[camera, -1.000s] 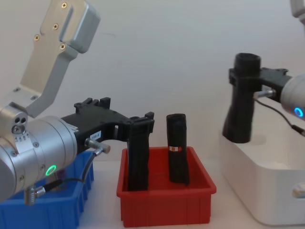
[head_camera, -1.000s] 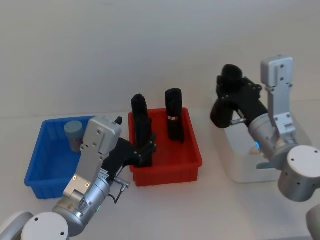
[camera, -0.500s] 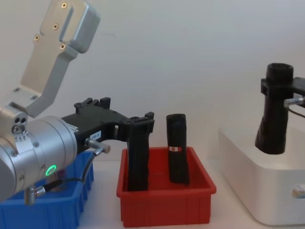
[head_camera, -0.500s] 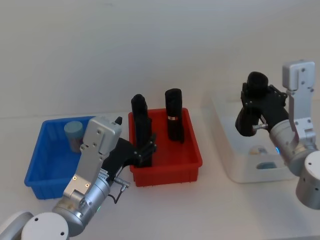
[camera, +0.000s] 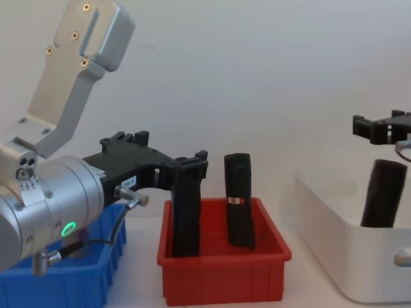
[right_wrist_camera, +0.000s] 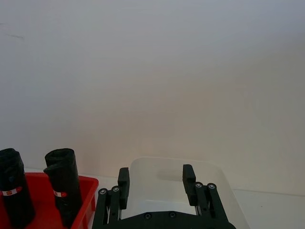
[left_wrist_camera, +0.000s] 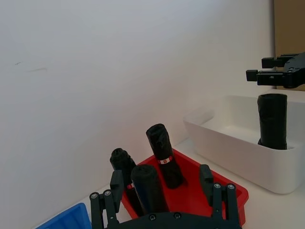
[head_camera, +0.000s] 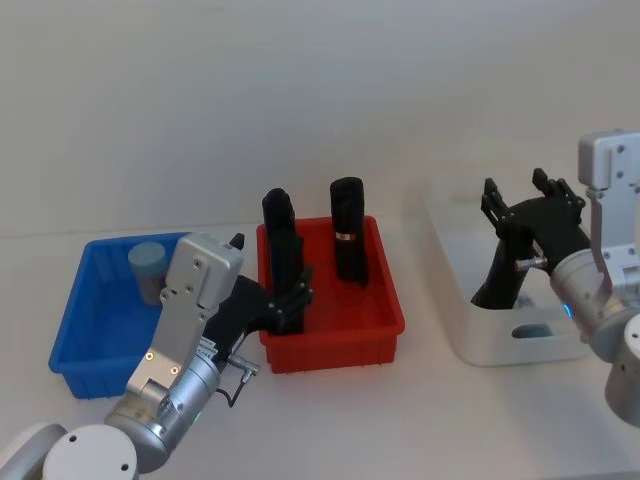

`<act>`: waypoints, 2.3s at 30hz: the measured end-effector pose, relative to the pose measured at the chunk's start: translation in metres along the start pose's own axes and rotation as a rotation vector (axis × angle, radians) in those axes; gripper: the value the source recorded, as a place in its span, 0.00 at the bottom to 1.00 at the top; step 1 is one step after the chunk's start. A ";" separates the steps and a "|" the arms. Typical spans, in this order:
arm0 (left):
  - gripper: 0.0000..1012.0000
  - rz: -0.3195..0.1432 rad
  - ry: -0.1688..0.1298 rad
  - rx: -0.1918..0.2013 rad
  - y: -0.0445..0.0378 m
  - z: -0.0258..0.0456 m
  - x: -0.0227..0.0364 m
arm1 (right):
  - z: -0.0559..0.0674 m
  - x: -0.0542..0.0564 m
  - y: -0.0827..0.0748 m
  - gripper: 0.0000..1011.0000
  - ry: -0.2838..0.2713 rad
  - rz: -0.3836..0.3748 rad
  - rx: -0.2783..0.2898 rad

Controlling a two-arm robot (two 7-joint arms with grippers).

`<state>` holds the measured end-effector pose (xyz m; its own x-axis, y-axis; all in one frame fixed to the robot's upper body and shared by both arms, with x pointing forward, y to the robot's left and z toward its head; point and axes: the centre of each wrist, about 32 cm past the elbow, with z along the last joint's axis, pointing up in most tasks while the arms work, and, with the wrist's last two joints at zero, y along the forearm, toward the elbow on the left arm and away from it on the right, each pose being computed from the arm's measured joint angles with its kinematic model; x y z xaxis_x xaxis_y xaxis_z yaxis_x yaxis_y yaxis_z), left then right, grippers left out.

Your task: Pick the cotton swabs from the blue box and place them into the white box.

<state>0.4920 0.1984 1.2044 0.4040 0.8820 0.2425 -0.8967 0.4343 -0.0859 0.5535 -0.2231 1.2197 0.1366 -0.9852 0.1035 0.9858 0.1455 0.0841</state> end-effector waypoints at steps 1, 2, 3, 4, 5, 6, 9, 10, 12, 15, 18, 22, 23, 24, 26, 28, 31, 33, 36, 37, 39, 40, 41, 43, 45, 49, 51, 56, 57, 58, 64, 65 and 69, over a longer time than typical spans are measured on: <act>0.99 0.000 0.000 0.000 0.0000 0.0000 0.0000 | 0.000 0.000 0.000 0.65 0.000 0.001 0.000; 0.99 0.000 0.000 0.000 0.0000 0.0000 0.0000 | 0.000 0.001 -0.001 0.69 0.001 0.002 -0.001; 0.99 0.000 0.000 0.000 0.0000 0.0000 0.0000 | 0.000 0.001 -0.001 0.72 0.001 0.002 -0.002; 0.99 0.000 0.000 0.000 0.0000 0.0000 0.0000 | -0.001 0.001 -0.001 0.74 0.002 0.003 -0.002; 0.99 0.000 0.000 0.000 0.0000 0.0000 0.0000 | -0.001 0.001 -0.002 0.76 0.003 0.004 -0.004; 0.99 0.000 0.000 0.000 0.0000 0.0000 0.0000 | -0.001 0.001 -0.002 0.82 0.003 0.004 -0.004; 0.99 0.000 0.000 0.000 0.0000 0.0000 0.0000 | -0.001 0.002 -0.002 0.88 0.004 0.006 -0.005; 0.99 0.000 0.000 0.000 0.0000 0.0000 0.0000 | -0.001 0.002 -0.003 0.92 0.004 0.006 -0.005; 0.99 0.000 0.000 0.000 0.0000 0.0000 0.0000 | -0.001 0.002 -0.003 0.95 0.005 0.007 -0.006; 0.99 0.000 0.000 0.000 0.0000 0.0000 0.0000 | -0.002 0.003 -0.003 0.99 0.005 0.007 -0.007; 0.99 0.000 0.000 0.000 0.0000 0.0000 0.0000 | -0.002 0.003 -0.003 0.99 0.006 0.008 -0.007; 0.99 0.000 0.000 0.000 0.0000 0.0000 0.0000 | -0.002 0.003 -0.004 0.99 0.006 0.009 -0.008; 0.99 0.000 0.000 0.000 0.0000 0.0000 0.0000 | -0.002 0.003 -0.004 0.99 0.006 0.009 -0.008; 0.99 0.000 0.000 0.000 0.0000 0.0000 0.0000 | -0.002 0.003 -0.004 0.99 0.006 0.009 -0.008; 0.99 0.000 0.000 0.000 0.0000 0.0000 0.0000 | -0.002 0.003 -0.004 0.99 0.007 0.009 -0.009; 0.99 0.000 0.000 0.000 0.0000 0.0000 0.0000 | -0.002 0.003 -0.004 0.99 0.007 0.009 -0.009; 0.99 0.000 0.000 0.000 0.0000 0.0000 0.0000 | -0.002 0.003 -0.004 0.99 0.007 0.009 -0.009; 0.99 0.000 0.000 0.000 0.0000 0.0000 0.0000 | -0.002 0.004 -0.004 0.99 0.007 0.009 -0.009; 0.99 0.000 0.000 0.000 0.0000 0.0000 0.0000 | -0.002 0.004 -0.004 0.99 0.007 0.009 -0.009; 0.99 0.000 0.000 0.000 0.0000 0.0000 0.0000 | -0.002 0.004 -0.004 0.99 0.007 0.010 -0.009; 0.99 0.000 0.000 0.000 0.0000 0.0000 0.0000 | -0.002 0.004 -0.004 0.99 0.007 0.010 -0.009; 0.99 0.000 0.000 0.000 0.0000 0.0000 0.0000 | -0.002 0.004 -0.004 0.99 0.007 0.010 -0.009; 0.99 0.000 0.000 0.000 0.0000 0.0000 0.0000 | -0.002 0.004 -0.004 0.99 0.007 0.010 -0.009; 0.99 0.000 0.000 0.000 0.0000 0.0000 0.0000 | -0.002 0.004 -0.004 0.99 0.007 0.010 -0.009; 0.99 0.000 0.000 0.000 0.0000 0.0000 0.0000 | -0.002 0.004 -0.005 0.99 0.007 0.010 -0.009; 0.99 0.000 0.000 0.000 0.0000 0.0000 0.0000 | -0.002 0.004 -0.005 0.99 0.007 0.010 -0.009; 0.99 0.000 0.000 0.000 0.0000 0.0000 0.0000 | -0.002 0.004 -0.005 0.99 0.007 0.010 -0.009; 0.99 0.000 0.000 0.000 0.0000 0.0000 0.0000 | -0.002 0.004 -0.005 0.99 0.007 0.010 -0.009; 0.99 0.000 0.000 0.000 0.0000 0.0000 0.0000 | -0.002 0.004 -0.005 0.99 0.007 0.010 -0.009; 0.99 0.000 0.000 0.000 0.0000 0.0000 0.0000 | -0.002 0.004 -0.005 0.99 0.007 0.010 -0.009; 0.99 0.000 0.000 0.000 0.0000 0.0000 0.0000 | -0.002 0.004 -0.005 0.99 0.007 0.010 -0.009; 0.99 0.000 0.000 0.000 0.0000 0.0000 0.0000 | -0.002 0.004 -0.005 0.99 0.007 0.010 -0.009; 0.99 0.000 0.000 0.000 0.0000 0.0000 0.0000 | -0.002 0.004 -0.005 0.99 0.007 0.010 -0.009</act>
<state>0.4920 0.1984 1.2044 0.4040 0.8820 0.2425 -0.8967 0.4343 -0.0859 0.5497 -0.2276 1.2173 0.1473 -0.9843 0.0973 0.9852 0.1547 0.0737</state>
